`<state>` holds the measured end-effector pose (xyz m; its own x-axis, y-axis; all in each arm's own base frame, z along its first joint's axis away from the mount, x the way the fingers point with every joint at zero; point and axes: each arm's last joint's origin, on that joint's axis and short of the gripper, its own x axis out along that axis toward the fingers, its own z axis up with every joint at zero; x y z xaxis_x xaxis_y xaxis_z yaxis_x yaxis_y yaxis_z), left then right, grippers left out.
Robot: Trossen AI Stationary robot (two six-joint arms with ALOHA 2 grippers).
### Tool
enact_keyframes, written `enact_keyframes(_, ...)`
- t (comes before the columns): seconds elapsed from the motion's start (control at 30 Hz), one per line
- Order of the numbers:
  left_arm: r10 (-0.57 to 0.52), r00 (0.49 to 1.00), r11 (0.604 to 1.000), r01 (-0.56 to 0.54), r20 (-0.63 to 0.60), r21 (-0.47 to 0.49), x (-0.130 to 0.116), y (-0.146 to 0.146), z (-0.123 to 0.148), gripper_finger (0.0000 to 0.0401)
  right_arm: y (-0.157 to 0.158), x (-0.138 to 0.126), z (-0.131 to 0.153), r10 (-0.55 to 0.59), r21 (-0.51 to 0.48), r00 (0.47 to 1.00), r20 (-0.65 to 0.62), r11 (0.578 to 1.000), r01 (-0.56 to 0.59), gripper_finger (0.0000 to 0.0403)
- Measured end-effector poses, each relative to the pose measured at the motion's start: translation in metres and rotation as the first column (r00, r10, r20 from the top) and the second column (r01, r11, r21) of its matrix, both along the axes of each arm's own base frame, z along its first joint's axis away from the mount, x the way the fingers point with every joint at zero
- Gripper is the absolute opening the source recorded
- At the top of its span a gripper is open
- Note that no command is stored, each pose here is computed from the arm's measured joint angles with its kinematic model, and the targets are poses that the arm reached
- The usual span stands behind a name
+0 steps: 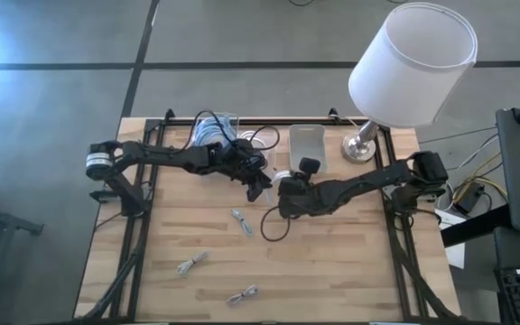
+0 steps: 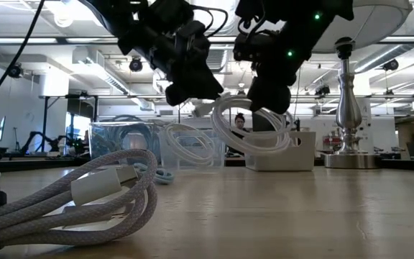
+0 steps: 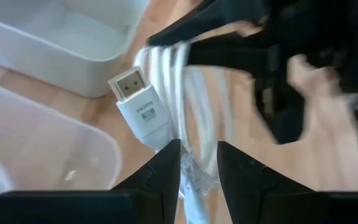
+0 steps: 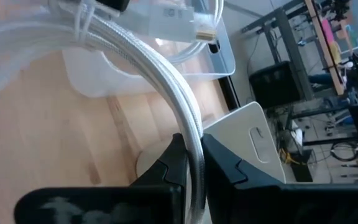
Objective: Pick & Place USB Port
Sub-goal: Put the white hdmi cable into the right transparent bin
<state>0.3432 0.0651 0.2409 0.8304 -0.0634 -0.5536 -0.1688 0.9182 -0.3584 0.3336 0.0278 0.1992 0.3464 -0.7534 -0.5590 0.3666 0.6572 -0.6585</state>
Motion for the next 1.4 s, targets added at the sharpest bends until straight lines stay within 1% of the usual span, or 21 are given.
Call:
enact_keyframes(0.07, 0.016, 1.000, 1.000, -0.016, -0.013, 0.018, -0.0006, 0.0005, -0.0009, 0.0110, 0.0001, 0.0003, 0.0025, 0.000, 0.002, 1.000, 0.009, 1.000, 0.000, 0.0024)
enact_keyframes(0.3, 0.016, 1.000, 1.000, -0.016, -0.011, 0.024, 0.0001, 0.0010, -0.0015, 0.0110, -0.0015, -0.0004, 0.0049, -0.010, -0.013, 1.000, 0.019, 1.000, 0.010, 0.0025)
enact_keyframes(0.53, -0.010, 1.000, 0.994, 0.012, -0.015, 0.110, -0.0006, 0.0028, -0.0016, 0.0113, -0.0011, -0.0008, 0.0041, -0.011, -0.011, 1.000, 0.019, 1.000, 0.011, 0.0025)
enact_keyframes(0.63, 0.005, 1.000, 0.991, -0.003, -0.020, 0.130, -0.0007, 0.0045, -0.0023, 0.0126, -0.0015, -0.0007, 0.0042, -0.013, -0.010, 1.000, 0.021, 1.000, 0.014, 0.0025)
enact_keyframes(0.83, 0.011, 0.999, 0.991, -0.007, -0.032, 0.131, -0.0016, 0.0046, -0.0029, 0.0173, -0.0014, -0.0013, 0.0034, -0.013, -0.011, 1.000, 0.016, 1.000, 0.013, 0.0025)
enact_keyframes(0.97, 0.015, 0.999, 0.991, -0.010, -0.033, 0.133, -0.0017, 0.0048, -0.0030, 0.0196, -0.0012, -0.0024, 0.0018, -0.013, -0.011, 1.000, 0.011, 1.000, 0.013, 0.0025)
enact_keyframes(1.07, 0.028, 0.999, 0.991, -0.023, -0.034, 0.132, -0.0018, 0.0051, -0.0029, 0.0203, -0.0014, -0.0035, 0.0002, -0.028, 0.000, 0.999, 0.024, 1.000, 0.028, 0.0025)
enact_keyframes(1.13, 0.043, 0.998, 0.990, -0.038, -0.036, 0.137, -0.0018, 0.0055, -0.0029, 0.0204, -0.0017, -0.0049, -0.0006, -0.037, 0.002, 0.999, 0.019, 0.999, 0.037, 0.0025)
enact_keyframes(1.4, 0.049, 0.998, 0.991, -0.044, -0.038, 0.124, -0.0006, 0.0056, -0.0049, 0.0202, -0.0020, -0.0065, -0.0011, -0.065, 0.010, 0.997, 0.036, 0.998, 0.065, 0.0025)
